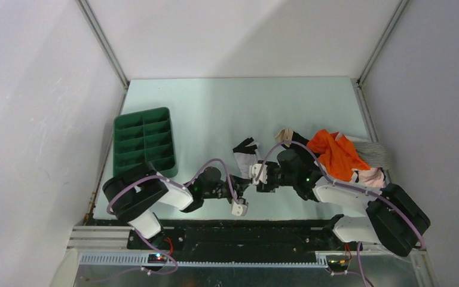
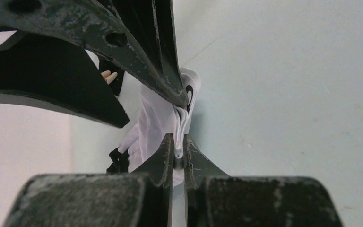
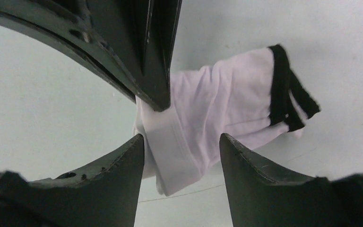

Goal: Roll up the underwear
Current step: Roll the underwear to the center of the board.

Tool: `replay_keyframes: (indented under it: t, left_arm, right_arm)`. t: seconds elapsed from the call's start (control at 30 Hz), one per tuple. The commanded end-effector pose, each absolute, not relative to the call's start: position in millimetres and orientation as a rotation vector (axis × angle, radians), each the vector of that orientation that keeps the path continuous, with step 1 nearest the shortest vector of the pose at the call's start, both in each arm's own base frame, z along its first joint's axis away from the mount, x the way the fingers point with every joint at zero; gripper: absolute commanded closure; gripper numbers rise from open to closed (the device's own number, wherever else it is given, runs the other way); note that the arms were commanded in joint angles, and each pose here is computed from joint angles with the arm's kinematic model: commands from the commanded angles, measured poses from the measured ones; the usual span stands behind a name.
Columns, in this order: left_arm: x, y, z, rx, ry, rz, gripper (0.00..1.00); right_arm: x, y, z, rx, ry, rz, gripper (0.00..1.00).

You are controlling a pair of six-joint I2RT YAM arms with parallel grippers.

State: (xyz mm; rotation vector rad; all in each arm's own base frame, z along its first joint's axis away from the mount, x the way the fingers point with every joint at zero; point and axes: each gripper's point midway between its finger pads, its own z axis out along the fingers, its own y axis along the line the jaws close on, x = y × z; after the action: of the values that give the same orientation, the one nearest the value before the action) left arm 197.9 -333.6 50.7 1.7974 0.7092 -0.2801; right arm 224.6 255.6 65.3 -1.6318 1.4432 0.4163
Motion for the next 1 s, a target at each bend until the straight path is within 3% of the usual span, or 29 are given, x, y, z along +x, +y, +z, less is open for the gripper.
replay_keyframes:
  t: [0.0,0.27,0.5,0.97]
  left_arm:
    - [190.9,-341.4,78.3,1.691,0.725,-0.335,1.00]
    - [174.2,-343.5,75.2,1.626,0.933,-0.507,1.00]
    - [181.8,-337.6,65.1,1.525,1.035,-0.509,1.00]
    - [182.9,-327.4,66.1,1.406,1.154,-0.549,1.00]
  right_arm:
    - [217.4,271.5,98.9,-1.648,1.257,0.396,0.37]
    - [183.4,263.5,95.3,-1.679,1.326,0.469,0.30]
    - [167.6,252.9,66.8,-1.760,1.428,0.475,0.25]
    - [180.3,265.2,51.1,-1.728,1.465,0.297,0.35]
